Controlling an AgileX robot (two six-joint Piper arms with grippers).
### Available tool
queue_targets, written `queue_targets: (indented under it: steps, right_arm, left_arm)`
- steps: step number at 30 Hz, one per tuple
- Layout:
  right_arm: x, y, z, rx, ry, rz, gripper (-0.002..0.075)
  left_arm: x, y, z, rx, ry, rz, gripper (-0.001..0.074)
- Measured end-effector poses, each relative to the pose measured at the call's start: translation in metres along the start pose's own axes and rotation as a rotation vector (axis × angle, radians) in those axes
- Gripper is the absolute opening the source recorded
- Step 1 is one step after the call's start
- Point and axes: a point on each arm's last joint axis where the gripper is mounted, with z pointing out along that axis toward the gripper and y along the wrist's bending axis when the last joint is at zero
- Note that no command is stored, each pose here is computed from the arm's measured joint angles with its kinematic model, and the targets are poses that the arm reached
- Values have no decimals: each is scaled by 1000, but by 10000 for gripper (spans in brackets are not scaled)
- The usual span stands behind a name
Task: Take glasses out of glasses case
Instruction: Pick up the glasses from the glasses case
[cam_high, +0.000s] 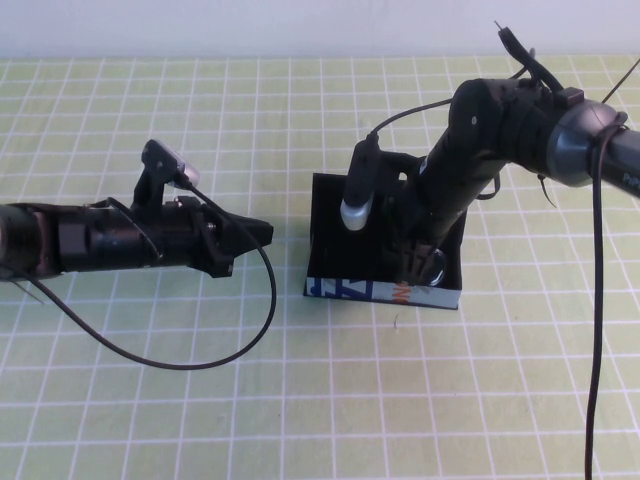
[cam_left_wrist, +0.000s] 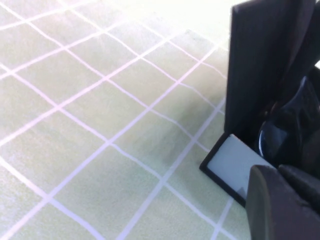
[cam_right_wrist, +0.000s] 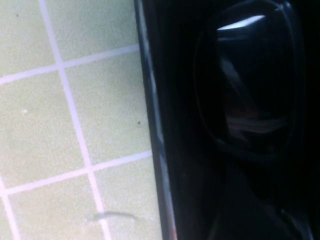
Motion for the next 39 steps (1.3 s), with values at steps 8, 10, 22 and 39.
queue_targets:
  steps: [8,10,22,39]
  right_arm:
    - [-1,0,0,-2,-7,6,158]
    - [-1,0,0,-4,-8,7,137]
    - [-3,3,-5,-43,-5,13,13]
    - [-38,-10,-75,-20,-56,127,9]
  left_arm:
    - [0,-1,0,11,-4,1,-4]
    - [0,-1,0,14,-3,2,-4]
    - [-1,-4,0,39,-8,-1,-4]
    - [-14,-9,-6,38,-33,-38,-4]
